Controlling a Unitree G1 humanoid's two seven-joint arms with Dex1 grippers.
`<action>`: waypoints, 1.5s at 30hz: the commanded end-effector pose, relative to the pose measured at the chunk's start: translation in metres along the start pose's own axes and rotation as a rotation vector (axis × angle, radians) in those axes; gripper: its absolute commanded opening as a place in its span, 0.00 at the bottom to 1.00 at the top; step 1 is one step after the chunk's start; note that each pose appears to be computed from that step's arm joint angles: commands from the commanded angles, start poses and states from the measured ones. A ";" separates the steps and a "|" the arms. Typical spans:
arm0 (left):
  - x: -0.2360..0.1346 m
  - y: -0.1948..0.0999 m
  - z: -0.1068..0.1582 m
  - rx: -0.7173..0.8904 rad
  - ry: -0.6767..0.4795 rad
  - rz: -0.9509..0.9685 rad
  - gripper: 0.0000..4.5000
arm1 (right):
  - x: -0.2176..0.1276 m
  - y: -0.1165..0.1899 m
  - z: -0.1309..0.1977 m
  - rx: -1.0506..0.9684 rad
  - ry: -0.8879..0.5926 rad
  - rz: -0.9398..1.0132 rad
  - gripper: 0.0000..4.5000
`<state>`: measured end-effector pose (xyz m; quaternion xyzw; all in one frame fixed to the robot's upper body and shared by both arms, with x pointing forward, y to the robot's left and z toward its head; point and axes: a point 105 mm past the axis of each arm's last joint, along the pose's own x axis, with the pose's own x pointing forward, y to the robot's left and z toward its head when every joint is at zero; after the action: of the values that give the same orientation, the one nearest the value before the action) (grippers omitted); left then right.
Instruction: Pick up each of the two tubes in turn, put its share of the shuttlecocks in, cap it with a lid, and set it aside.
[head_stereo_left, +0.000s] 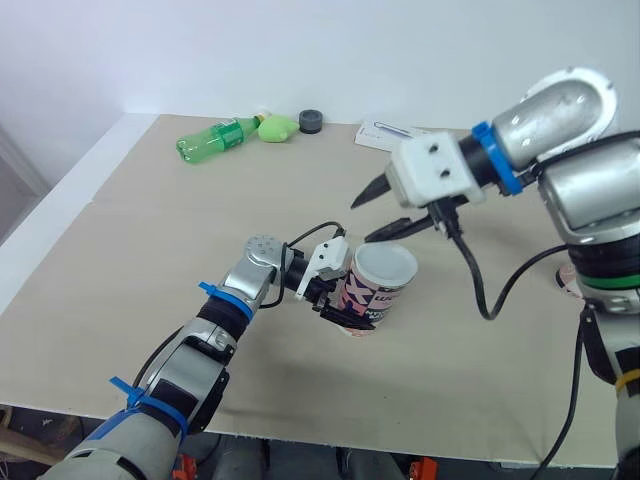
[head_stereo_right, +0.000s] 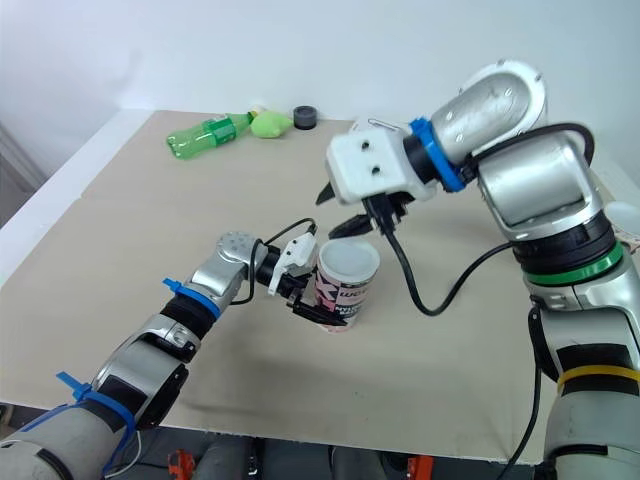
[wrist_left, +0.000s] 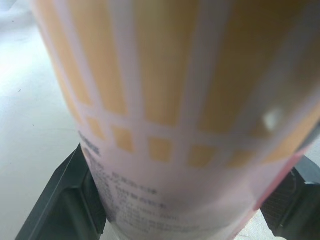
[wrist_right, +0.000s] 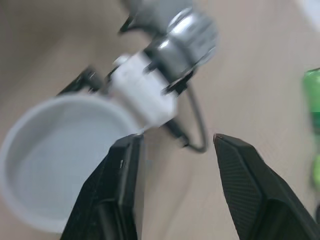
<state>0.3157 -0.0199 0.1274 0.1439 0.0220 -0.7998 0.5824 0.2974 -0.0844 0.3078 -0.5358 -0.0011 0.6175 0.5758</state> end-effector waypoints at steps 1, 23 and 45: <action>0.001 -0.003 -0.011 -0.029 0.043 -0.013 0.75 | -0.020 -0.010 0.014 0.012 -0.070 -0.064 0.56; -0.001 -0.002 -0.009 -0.034 0.031 0.004 0.75 | -0.010 0.044 -0.001 0.110 -0.060 0.179 0.01; -0.004 -0.001 -0.009 -0.041 0.028 0.015 0.75 | 0.022 0.067 -0.028 0.047 0.069 0.331 0.01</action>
<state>0.3172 -0.0182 0.1266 0.1409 0.0271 -0.7964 0.5875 0.2731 -0.1042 0.2573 -0.5343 0.0848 0.6754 0.5012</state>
